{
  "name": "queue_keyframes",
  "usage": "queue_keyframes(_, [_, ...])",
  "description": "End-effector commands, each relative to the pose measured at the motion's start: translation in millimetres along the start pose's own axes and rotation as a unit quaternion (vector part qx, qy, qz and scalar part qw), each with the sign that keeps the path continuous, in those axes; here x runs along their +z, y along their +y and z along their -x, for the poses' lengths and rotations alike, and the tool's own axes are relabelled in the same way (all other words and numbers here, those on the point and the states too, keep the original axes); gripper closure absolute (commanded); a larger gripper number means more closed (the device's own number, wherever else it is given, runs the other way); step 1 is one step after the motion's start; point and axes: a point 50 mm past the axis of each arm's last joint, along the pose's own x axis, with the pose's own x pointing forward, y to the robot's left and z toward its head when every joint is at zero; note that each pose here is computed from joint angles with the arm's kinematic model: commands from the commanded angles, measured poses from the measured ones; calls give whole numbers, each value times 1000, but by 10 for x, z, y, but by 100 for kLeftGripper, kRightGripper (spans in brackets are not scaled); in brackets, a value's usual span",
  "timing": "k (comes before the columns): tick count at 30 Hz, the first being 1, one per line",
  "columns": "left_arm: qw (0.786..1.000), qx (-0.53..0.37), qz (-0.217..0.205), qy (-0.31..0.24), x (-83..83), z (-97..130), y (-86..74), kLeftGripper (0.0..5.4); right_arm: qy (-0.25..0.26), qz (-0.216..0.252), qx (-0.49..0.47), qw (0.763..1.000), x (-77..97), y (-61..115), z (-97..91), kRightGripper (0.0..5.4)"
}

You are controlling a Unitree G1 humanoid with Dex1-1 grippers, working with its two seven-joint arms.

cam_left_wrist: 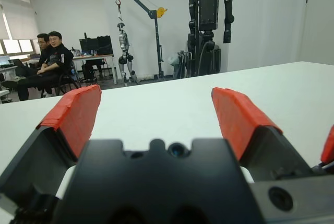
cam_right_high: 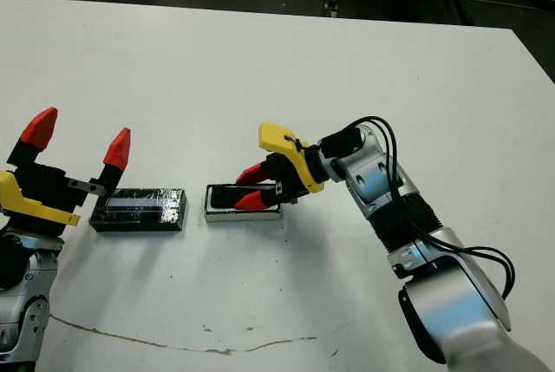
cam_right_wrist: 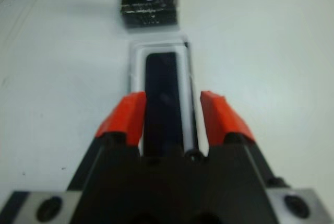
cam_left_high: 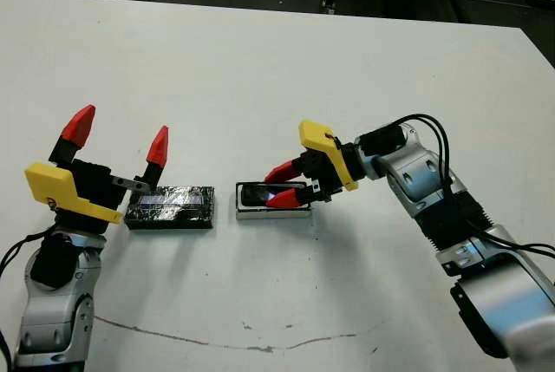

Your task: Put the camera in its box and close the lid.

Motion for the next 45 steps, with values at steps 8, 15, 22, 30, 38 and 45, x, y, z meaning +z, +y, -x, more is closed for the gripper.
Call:
queue_keyframes(8, [1000, -1, 0, 8, -27, 19, -2, 0, 19, -25, -15, 999, -168, -3, 82, 80])
queue_keyframes(15, [1000, 0, 4, 9, -28, 26, -8, 0, 9, -24, -14, 1000, -116, -8, 151, 2])
queue_keyframes(22, [1000, 1, 0, 7, -25, 32, 4, 0, -48, -20, -36, 998, -11, -9, 422, 2])
queue_keyframes(30, [1000, -2, -7, 5, -20, 21, 16, 0, -165, -41, -128, 977, 28, 104, 786, 2])
queue_keyframes(38, [1000, -11, -20, 5, 22, 13, 50, 0, -268, -103, -248, 925, -143, 360, 889, 2])
queue_keyframes(45, [998, -50, -40, 4, 124, -5, 131, 0, -299, -144, -363, 870, -381, 664, 926, 78])
